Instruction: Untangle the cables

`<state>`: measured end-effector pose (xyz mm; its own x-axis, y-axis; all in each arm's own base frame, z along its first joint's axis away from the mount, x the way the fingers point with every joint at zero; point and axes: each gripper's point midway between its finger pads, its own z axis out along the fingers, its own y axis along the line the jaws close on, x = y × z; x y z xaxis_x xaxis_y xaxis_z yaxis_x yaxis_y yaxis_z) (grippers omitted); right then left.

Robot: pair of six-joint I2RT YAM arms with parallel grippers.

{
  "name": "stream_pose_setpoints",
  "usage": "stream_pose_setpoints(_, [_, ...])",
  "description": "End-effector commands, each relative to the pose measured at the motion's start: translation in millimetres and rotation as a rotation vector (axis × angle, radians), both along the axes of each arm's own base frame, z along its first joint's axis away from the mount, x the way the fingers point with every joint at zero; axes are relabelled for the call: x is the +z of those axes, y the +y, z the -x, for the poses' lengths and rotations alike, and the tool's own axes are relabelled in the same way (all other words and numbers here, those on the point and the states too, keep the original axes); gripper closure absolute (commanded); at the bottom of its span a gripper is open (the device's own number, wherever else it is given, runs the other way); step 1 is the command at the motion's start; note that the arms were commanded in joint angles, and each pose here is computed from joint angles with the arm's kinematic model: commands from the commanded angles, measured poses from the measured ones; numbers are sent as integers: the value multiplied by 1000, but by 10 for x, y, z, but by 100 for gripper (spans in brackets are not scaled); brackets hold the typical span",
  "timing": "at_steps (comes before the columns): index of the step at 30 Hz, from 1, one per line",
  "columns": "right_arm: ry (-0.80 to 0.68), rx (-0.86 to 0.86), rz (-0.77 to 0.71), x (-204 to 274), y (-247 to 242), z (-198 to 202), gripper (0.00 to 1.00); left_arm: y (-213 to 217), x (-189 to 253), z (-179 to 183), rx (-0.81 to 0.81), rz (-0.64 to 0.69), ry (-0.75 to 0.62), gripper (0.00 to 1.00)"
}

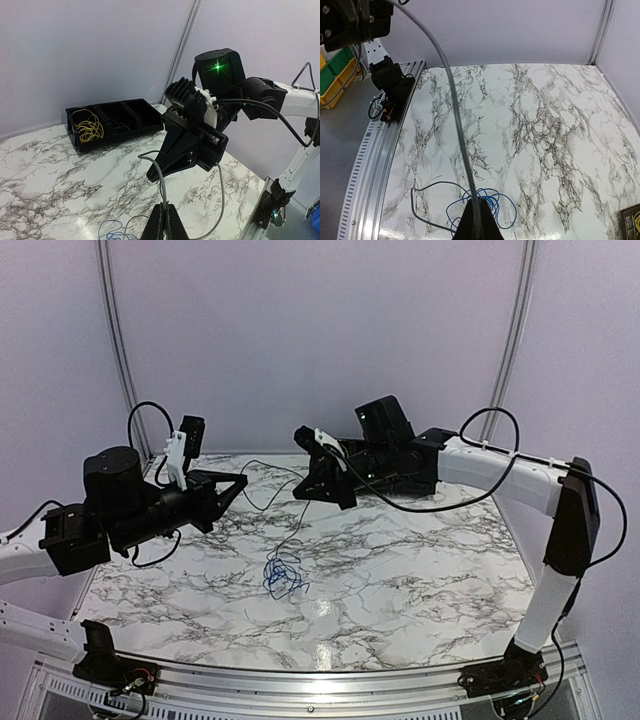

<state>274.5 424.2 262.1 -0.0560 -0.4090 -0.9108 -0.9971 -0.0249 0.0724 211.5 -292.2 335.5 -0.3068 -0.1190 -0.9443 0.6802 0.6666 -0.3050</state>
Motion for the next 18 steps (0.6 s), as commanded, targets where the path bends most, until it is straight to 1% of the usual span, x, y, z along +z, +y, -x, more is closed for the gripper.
stream_pose_setpoints(1, [-51, -69, -60, 393, -174, -249, 100, 57, -100, -64, 55, -15, 6, 75])
stream_pose_setpoints(2, [-50, -87, -64, 417, -220, -316, 100, 61, -155, -85, 67, -30, 14, 65])
stream_pose_setpoints(3, [-49, -107, -66, 432, -273, -402, 100, 63, -196, -97, 74, -42, 21, 59])
stream_pose_setpoints(5, [-50, -156, -61, 436, -386, -591, 100, 66, -267, -107, 81, -55, 34, 53])
stream_pose_setpoints(12, [-113, -335, -52, 468, -807, -1292, 100, 159, -458, -106, 116, -62, 74, 50])
stream_pose_setpoints(18, [-153, -498, -44, 391, -1227, -2026, 100, 186, -540, -83, 120, -50, 111, 49])
